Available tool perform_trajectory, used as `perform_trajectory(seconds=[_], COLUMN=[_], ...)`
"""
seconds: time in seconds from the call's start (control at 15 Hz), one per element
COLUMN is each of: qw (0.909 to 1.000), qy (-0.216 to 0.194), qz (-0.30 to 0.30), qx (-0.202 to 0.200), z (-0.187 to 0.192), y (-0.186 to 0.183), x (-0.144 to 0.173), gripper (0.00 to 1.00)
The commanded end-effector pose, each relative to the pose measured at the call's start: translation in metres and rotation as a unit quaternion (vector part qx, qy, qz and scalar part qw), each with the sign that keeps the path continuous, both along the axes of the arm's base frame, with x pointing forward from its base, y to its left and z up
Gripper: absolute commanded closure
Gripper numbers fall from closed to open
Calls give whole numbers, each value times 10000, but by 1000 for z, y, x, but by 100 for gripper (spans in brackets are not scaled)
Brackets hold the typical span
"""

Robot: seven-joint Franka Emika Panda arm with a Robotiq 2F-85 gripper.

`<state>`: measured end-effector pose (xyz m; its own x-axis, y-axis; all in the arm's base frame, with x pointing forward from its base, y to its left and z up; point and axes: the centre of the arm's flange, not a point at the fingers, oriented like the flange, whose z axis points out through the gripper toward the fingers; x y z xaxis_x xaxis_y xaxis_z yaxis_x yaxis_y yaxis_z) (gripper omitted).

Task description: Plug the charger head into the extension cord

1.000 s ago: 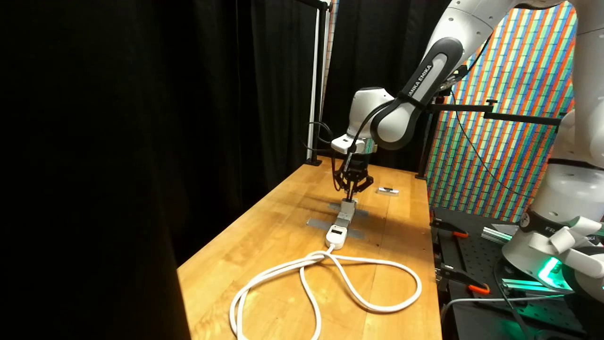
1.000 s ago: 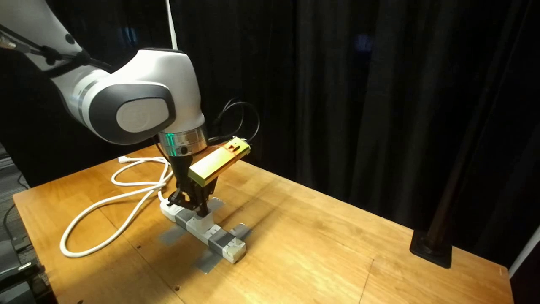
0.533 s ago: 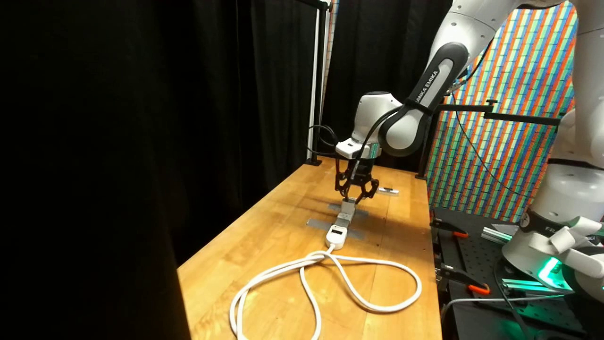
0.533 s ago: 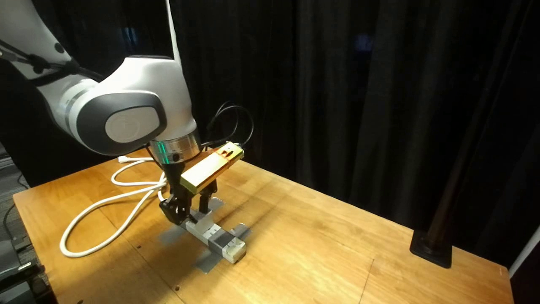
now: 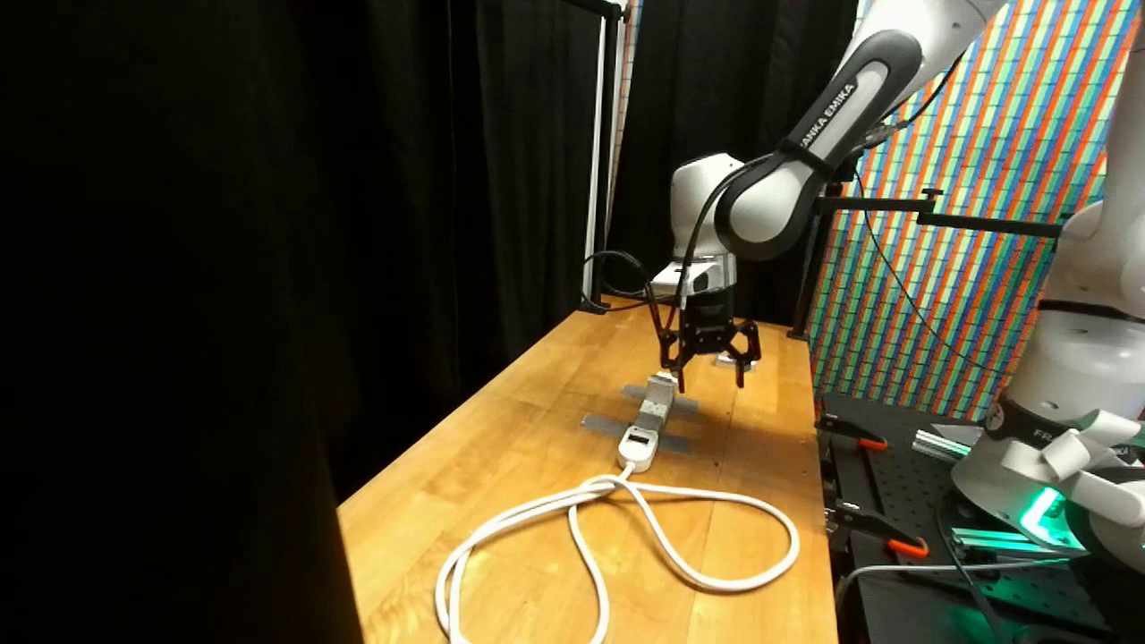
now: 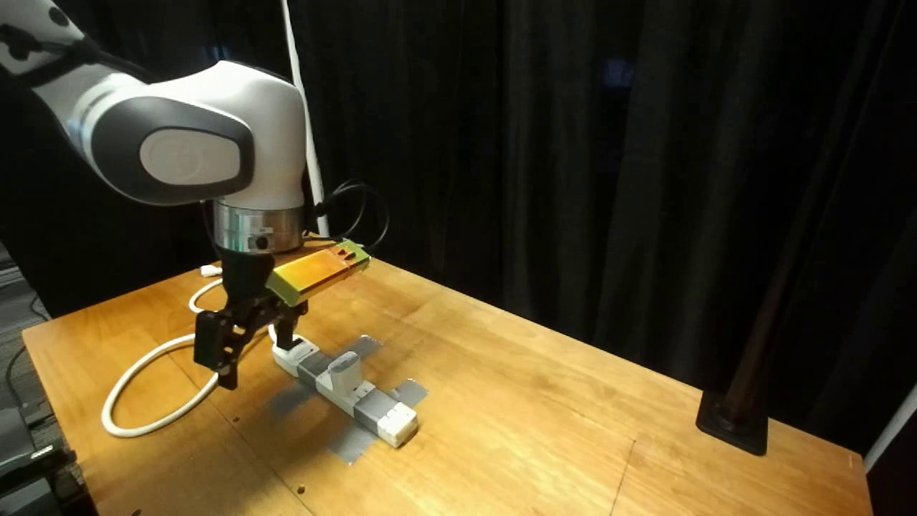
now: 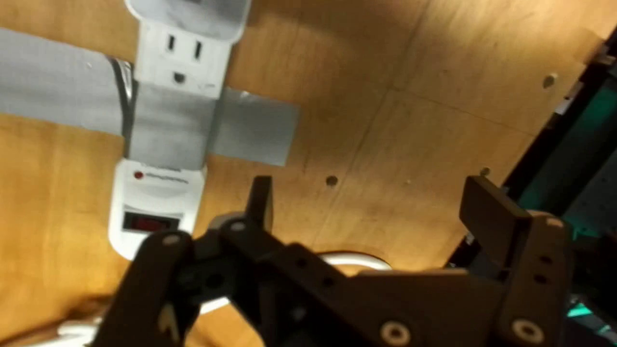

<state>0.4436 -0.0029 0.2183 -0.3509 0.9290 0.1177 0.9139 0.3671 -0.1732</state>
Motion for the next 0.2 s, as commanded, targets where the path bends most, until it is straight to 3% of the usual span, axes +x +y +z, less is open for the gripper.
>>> perform_trajectory(seconds=[0.0,0.13], qw=[9983,9972], qy=[292,379], qz=[409,556], qx=[286,338], z=[41,42], y=[-13,-22], x=[-14,-16], gripper=[0,0])
